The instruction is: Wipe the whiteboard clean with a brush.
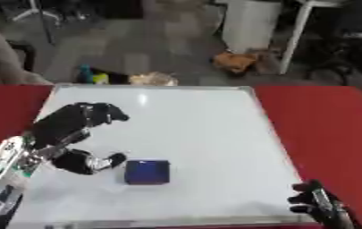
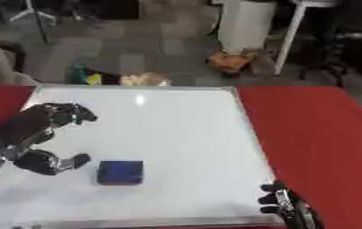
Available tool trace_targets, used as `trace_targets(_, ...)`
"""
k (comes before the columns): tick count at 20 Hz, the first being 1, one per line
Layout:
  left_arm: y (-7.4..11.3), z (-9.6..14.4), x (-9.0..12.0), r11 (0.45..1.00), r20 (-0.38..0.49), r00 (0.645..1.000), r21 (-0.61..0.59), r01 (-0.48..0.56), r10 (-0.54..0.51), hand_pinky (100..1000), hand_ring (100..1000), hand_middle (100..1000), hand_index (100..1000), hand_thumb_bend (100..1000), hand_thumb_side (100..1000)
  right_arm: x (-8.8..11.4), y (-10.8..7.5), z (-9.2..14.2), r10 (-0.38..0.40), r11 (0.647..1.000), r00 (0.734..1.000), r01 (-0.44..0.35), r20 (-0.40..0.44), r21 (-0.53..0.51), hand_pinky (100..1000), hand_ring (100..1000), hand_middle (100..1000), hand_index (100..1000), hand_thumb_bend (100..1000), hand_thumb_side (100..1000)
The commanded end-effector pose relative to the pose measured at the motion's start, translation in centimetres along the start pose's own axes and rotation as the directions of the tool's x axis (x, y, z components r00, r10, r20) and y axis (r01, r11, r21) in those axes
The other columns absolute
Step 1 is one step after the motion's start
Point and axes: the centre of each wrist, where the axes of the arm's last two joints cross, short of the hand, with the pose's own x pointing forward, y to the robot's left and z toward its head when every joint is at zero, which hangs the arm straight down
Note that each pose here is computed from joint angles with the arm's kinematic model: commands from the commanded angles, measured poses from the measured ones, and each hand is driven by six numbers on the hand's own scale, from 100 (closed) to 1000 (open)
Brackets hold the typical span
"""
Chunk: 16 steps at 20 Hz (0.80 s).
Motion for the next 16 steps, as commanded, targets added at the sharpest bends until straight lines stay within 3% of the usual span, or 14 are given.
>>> trace_targets(1, 0.7, -0.8, 0.0, 1.000, 0.036, 0.999, -0.006, 0.025, -0.024, 607, 619, 738, 868, 408, 909, 0.6, -0.2, -0.3, 0.002, 1.000, 1.000, -0.002, 0.025, 0.007, 600, 634, 476, 679, 100, 882)
trace_targets(8, -0.1, -2.0, 0.4, 0.998, 0.109, 0.994, -0.061, 0.033, -0.026, 600, 615, 730, 880, 377, 920, 0.7, -0.1, -0.3, 0.000, 1.000, 1.000, 0.000, 0.025, 0.011, 600, 634, 476, 679, 100, 882)
trace_targets(16, -1.4, -3.3, 0.9, 0.995, 0.133, 0.991, -0.093, 0.037, -0.025, 593, 610, 717, 881, 360, 906, 0.7, 0.0, -0.3, -0.002, 1.000, 1.000, 0.002, 0.026, 0.016, 600, 634, 476, 679, 100, 881)
